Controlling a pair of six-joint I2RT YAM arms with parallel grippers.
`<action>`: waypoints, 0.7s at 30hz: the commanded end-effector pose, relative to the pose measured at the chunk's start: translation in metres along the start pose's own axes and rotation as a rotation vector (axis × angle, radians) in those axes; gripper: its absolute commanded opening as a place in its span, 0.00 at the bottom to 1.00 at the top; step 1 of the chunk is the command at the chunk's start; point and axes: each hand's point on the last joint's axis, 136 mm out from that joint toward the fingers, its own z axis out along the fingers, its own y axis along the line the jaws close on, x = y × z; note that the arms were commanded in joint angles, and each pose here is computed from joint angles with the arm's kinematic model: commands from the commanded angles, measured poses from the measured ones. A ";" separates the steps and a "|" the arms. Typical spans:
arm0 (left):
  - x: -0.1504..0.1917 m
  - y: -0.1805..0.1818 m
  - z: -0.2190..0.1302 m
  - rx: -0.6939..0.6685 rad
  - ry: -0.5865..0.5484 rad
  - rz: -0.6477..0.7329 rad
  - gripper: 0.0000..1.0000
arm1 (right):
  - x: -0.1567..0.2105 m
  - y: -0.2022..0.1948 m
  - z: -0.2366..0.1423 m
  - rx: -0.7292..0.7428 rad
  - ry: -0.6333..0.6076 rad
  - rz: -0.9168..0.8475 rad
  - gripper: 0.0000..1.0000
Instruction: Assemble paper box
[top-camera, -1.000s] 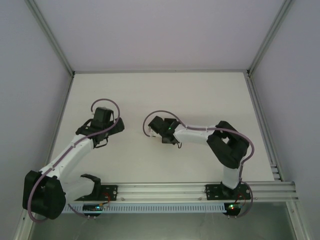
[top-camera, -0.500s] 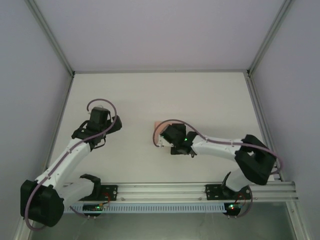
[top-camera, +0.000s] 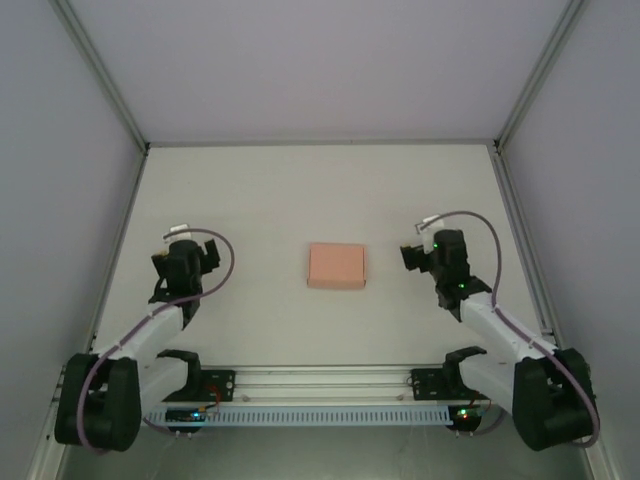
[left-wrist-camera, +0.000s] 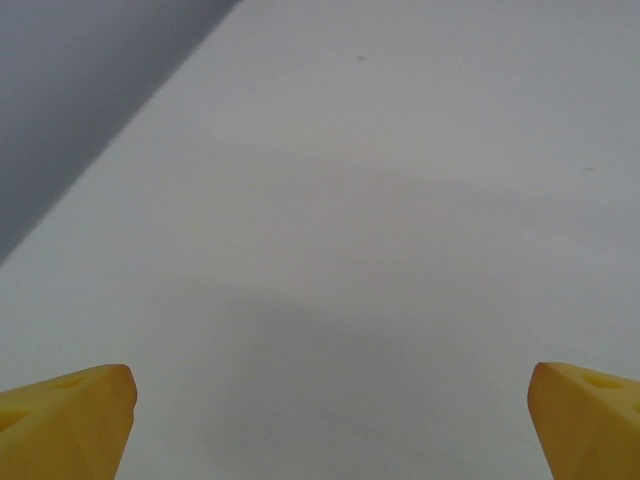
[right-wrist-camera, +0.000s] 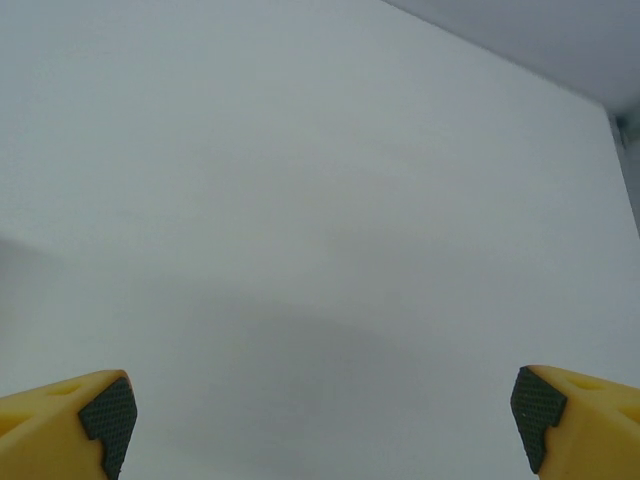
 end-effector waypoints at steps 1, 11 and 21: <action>-0.038 -0.004 0.004 0.035 -0.195 0.019 1.00 | -0.017 -0.001 0.003 -0.062 -0.204 0.139 0.99; -0.030 -0.037 0.032 0.223 -0.258 0.080 1.00 | 0.004 -0.017 0.057 -0.101 -0.227 0.226 0.99; -0.021 -0.036 0.065 0.243 -0.154 0.041 0.99 | 0.005 -0.033 0.075 -0.024 -0.143 0.307 0.99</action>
